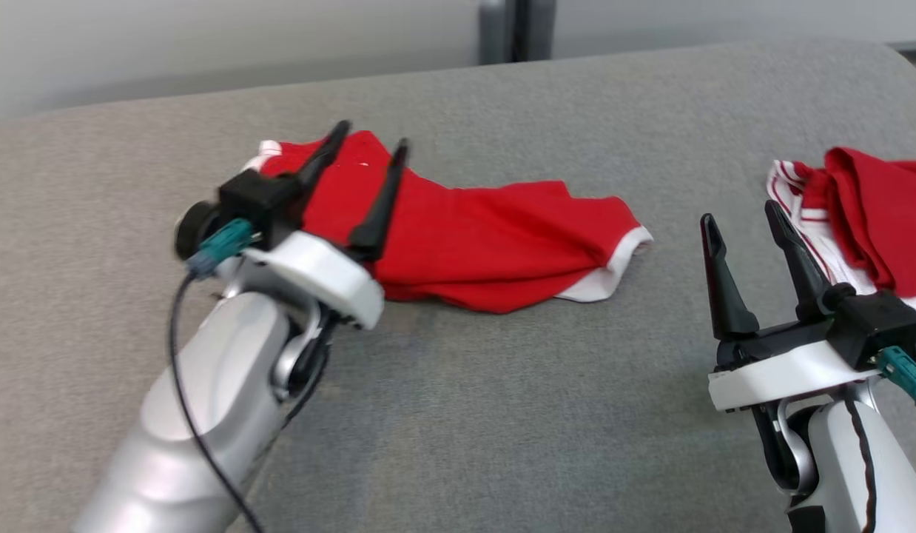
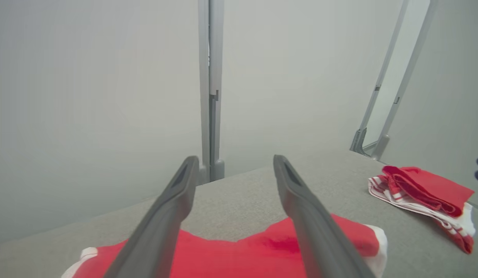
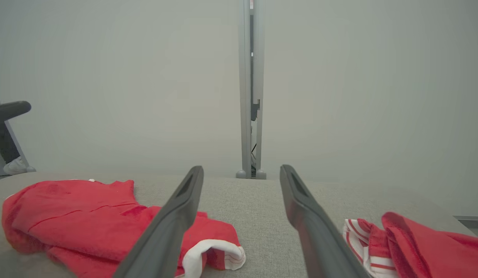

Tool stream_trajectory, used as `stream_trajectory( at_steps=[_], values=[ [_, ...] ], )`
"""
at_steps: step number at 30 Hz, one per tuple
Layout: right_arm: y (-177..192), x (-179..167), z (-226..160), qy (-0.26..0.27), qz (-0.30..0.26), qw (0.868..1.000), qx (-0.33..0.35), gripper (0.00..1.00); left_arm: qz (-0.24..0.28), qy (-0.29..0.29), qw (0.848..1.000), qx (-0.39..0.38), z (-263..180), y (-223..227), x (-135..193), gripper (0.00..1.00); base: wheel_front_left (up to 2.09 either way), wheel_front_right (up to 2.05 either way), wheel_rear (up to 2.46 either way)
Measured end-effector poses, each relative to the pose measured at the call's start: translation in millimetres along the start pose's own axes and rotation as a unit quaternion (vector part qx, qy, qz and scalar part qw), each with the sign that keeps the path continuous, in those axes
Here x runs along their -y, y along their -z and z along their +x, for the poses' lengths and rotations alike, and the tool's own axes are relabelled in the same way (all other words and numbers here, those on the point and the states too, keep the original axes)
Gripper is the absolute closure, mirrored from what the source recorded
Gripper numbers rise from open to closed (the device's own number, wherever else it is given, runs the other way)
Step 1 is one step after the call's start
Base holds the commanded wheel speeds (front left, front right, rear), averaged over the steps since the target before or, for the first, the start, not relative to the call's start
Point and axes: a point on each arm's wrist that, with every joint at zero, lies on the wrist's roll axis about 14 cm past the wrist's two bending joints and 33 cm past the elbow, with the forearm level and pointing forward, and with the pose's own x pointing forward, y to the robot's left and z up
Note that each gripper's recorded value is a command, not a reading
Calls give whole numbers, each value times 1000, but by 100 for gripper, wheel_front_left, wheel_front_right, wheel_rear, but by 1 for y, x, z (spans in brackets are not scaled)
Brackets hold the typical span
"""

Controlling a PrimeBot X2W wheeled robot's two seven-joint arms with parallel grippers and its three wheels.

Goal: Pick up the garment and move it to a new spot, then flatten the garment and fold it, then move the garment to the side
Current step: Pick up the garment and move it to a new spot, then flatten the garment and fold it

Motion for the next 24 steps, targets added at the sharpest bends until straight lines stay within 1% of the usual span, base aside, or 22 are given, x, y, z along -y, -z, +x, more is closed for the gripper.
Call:
stream_trajectory(
  at_steps=[3,4,8,11,14,16,20,24],
  values=[
    [-5,-14,1,-21,0,1000,6,0,8,-59,998,14,-30,-9,-40,0,0,0,0],
    [-10,-22,1,-32,1,999,12,0,14,-99,995,14,-56,-9,-65,0,0,0,0],
    [-9,-42,-1,-61,5,998,9,0,11,-158,987,24,-103,-12,-93,0,0,0,0],
    [-5,-53,-1,-76,7,997,2,0,8,-189,981,46,-131,-20,-101,0,0,0,0],
    [-3,-59,-1,-86,9,996,0,0,-25,-226,972,60,-158,-16,-103,0,0,0,0],
    [-2,-64,1,-92,10,996,-1,0,-36,-244,967,65,-172,-12,-105,0,0,0,0],
    [6,-74,4,-109,16,994,-14,0,-40,-242,968,59,-182,-3,-97,0,0,0,0],
    [18,-91,13,-141,9,989,-37,0,-36,-252,966,51,-190,4,-98,0,0,0,0]
  ],
)
